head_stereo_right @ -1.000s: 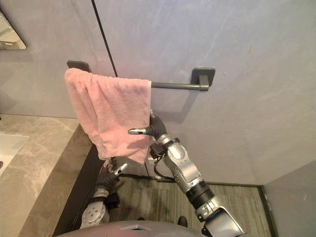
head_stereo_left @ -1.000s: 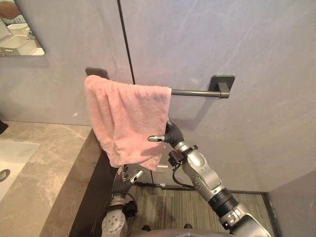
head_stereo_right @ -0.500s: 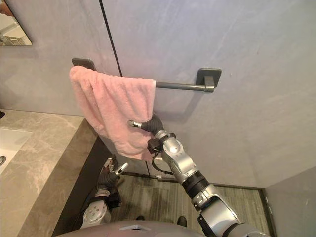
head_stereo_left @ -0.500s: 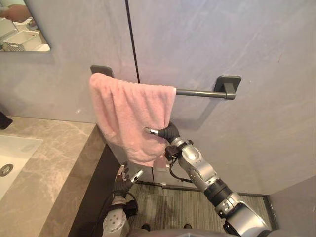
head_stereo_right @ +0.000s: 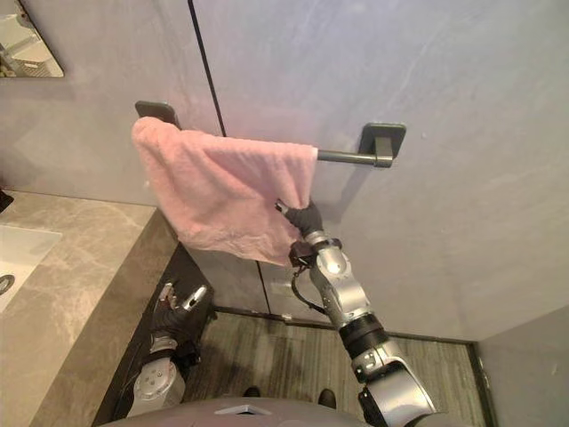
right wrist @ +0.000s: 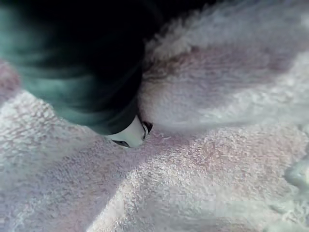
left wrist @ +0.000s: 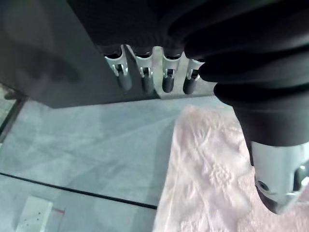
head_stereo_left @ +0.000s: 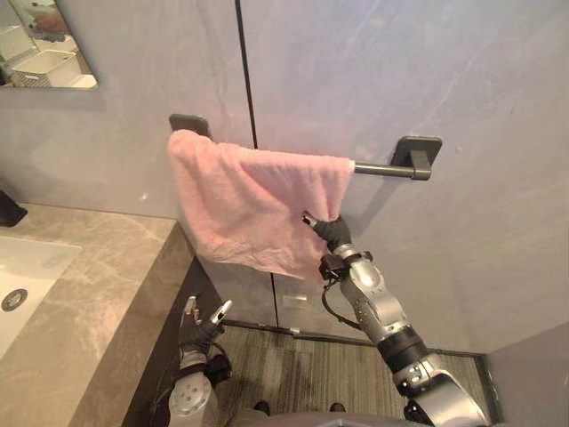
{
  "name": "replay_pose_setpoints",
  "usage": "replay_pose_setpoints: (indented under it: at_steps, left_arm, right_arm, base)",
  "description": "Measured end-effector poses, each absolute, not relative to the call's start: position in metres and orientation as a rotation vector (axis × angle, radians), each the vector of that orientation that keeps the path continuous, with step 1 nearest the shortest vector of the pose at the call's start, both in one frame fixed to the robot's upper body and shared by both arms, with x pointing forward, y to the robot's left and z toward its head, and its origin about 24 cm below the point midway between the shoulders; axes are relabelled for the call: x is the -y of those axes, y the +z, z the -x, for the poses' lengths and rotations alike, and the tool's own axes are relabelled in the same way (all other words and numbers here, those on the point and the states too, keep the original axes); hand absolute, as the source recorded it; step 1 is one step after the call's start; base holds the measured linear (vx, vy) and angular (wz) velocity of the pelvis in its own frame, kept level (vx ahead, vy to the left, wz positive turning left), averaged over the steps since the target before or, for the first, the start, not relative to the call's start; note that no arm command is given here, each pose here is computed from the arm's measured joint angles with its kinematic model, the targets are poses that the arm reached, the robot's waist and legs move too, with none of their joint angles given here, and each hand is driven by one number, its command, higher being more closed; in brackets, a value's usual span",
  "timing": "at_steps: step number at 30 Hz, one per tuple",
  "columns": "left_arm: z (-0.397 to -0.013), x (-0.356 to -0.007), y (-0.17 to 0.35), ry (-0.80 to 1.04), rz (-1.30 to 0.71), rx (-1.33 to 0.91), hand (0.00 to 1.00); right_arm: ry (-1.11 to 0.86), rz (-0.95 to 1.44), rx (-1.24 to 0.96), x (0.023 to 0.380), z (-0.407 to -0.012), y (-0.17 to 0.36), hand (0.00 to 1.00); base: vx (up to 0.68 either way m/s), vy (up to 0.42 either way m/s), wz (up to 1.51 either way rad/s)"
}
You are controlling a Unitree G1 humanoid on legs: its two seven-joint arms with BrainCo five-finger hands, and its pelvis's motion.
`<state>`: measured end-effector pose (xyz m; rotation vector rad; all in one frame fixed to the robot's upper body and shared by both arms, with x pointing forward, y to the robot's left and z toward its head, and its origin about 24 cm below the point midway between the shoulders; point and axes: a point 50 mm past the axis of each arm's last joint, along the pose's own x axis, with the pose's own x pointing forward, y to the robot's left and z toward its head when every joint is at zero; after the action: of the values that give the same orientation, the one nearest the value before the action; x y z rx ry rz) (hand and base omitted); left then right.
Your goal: Organize washtable
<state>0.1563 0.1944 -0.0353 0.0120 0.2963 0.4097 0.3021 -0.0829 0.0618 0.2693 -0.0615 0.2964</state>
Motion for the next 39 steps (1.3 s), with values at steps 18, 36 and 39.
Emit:
replay_pose_setpoints:
  at_steps: [18, 36, 39]
  left_arm:
    - [-0.210, -0.201, 0.042, 0.463, -0.097, 0.085, 0.00]
    - [-0.227, -0.163, 0.060, 0.333, -0.089, 0.194, 1.00]
    - [-0.237, -0.147, 0.075, 0.236, -0.128, 0.275, 1.00]
  right_arm:
    - [0.326, -0.337, 0.111, 0.089, -0.282, 0.063, 1.00]
    - [0.535, -0.460, 0.143, 0.048, -0.255, 0.079, 1.00]
    - [0.532, -0.472, 0.146, 0.049, -0.250, 0.079, 1.00]
  base:
    - [0.03, 0.004, -0.11]
    - [-0.01, 0.008, -0.13]
    - [0.00, 0.000, 0.00]
